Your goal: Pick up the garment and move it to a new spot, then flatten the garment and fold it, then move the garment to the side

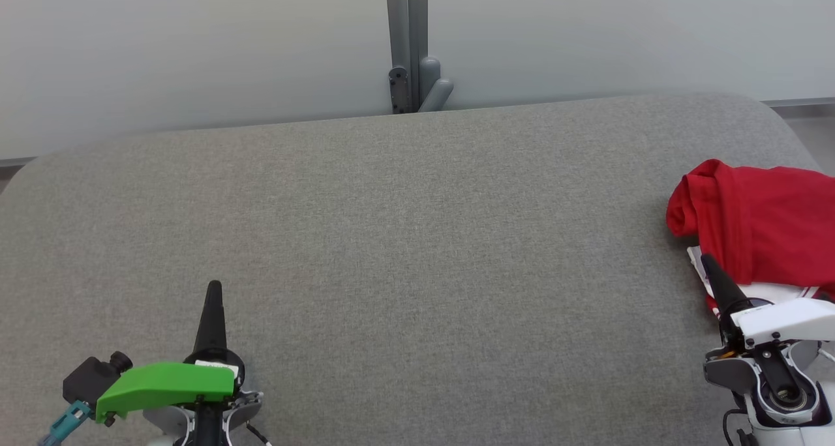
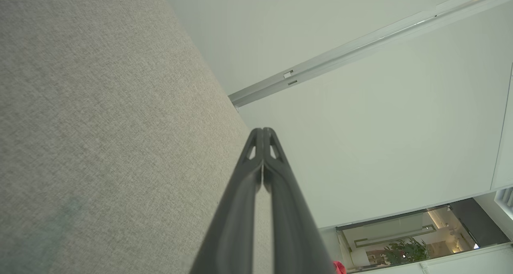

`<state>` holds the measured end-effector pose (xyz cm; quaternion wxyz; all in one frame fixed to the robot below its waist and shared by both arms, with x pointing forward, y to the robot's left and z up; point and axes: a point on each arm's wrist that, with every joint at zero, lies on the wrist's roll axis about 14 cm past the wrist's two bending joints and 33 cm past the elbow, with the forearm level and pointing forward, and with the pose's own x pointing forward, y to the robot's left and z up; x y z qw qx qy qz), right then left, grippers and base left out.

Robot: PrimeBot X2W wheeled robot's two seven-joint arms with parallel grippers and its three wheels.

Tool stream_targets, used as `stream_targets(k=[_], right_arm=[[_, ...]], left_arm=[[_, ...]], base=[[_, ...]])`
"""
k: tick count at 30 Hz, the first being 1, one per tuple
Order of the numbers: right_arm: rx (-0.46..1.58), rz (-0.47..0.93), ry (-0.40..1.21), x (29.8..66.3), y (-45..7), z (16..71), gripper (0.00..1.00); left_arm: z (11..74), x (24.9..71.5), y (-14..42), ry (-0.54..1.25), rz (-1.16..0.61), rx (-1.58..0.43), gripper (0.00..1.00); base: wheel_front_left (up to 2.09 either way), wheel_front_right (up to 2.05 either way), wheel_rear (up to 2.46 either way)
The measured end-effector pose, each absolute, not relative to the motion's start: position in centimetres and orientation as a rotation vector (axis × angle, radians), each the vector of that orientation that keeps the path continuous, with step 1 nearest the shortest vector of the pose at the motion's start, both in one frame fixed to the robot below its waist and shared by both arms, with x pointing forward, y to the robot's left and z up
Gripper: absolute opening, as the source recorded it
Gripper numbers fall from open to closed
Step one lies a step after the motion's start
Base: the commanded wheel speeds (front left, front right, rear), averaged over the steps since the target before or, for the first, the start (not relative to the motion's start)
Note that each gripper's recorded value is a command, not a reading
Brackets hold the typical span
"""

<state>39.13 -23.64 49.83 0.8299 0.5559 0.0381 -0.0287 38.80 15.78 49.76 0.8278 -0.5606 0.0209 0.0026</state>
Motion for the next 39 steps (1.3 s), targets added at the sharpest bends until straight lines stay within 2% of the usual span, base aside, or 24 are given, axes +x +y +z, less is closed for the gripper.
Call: stream_targets(k=[39], right_arm=[[1.514, -0.002, 0.050, 40.4, -23.5, 50.7, 0.00]], left_arm=[[50.3, 39.4, 16.2, -0.007, 0.033, -1.508, 0.00]], base=[[0.00, 0.00, 0.00]])
